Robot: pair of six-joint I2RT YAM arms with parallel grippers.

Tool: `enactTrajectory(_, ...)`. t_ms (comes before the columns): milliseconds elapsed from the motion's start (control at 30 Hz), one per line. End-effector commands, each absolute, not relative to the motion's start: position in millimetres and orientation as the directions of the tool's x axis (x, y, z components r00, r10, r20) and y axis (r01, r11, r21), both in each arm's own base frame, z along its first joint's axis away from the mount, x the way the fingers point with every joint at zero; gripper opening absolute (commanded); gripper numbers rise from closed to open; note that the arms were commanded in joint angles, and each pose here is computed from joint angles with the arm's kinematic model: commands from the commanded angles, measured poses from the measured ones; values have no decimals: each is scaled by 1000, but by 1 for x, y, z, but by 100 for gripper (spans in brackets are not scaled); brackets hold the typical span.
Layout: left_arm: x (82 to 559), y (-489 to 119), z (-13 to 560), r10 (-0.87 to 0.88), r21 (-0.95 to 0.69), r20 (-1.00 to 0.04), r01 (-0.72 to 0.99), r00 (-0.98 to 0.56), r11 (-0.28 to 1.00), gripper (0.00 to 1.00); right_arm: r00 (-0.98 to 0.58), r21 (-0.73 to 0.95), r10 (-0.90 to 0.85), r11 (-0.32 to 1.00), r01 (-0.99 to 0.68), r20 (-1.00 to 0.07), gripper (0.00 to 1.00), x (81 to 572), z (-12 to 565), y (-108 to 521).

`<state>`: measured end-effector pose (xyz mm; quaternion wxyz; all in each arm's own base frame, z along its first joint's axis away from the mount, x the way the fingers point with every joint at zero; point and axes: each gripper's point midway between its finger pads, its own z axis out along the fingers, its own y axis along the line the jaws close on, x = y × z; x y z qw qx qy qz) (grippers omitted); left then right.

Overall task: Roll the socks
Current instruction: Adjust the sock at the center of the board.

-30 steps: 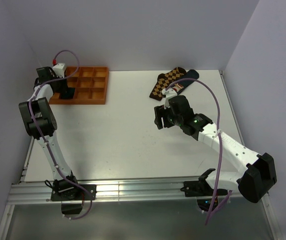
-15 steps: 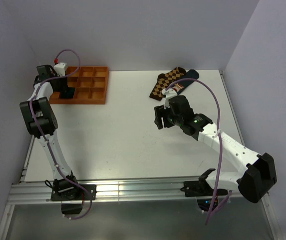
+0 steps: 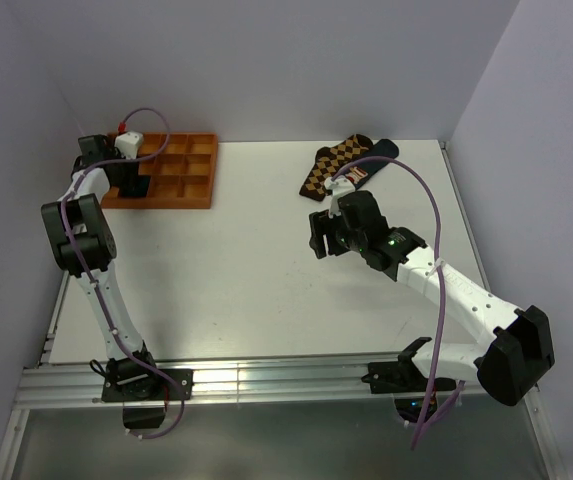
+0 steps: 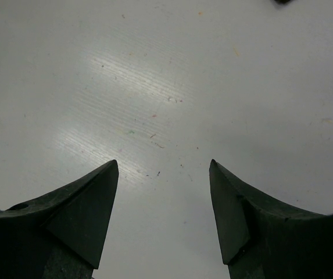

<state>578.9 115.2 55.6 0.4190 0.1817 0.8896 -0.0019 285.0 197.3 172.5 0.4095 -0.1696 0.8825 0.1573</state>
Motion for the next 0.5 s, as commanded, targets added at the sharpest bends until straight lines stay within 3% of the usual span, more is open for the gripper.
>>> enactTrajectory(0, 541, 104, 1, 320, 52, -625, 370, -712, 927, 33, -581, 154, -139, 892, -425, -802, 71, 288, 188, 198)
enactTrajectory(333, 544, 107, -9, 328, 73, -587, 356, -740, 932, 45, -590, 160, -134, 894, -419, -796, 70, 288, 187, 198)
enactTrajectory(467, 552, 94, 27, 273, 33, -675, 342, -685, 939, 50, -586, 163, -128, 894, -418, -800, 69, 286, 193, 197)
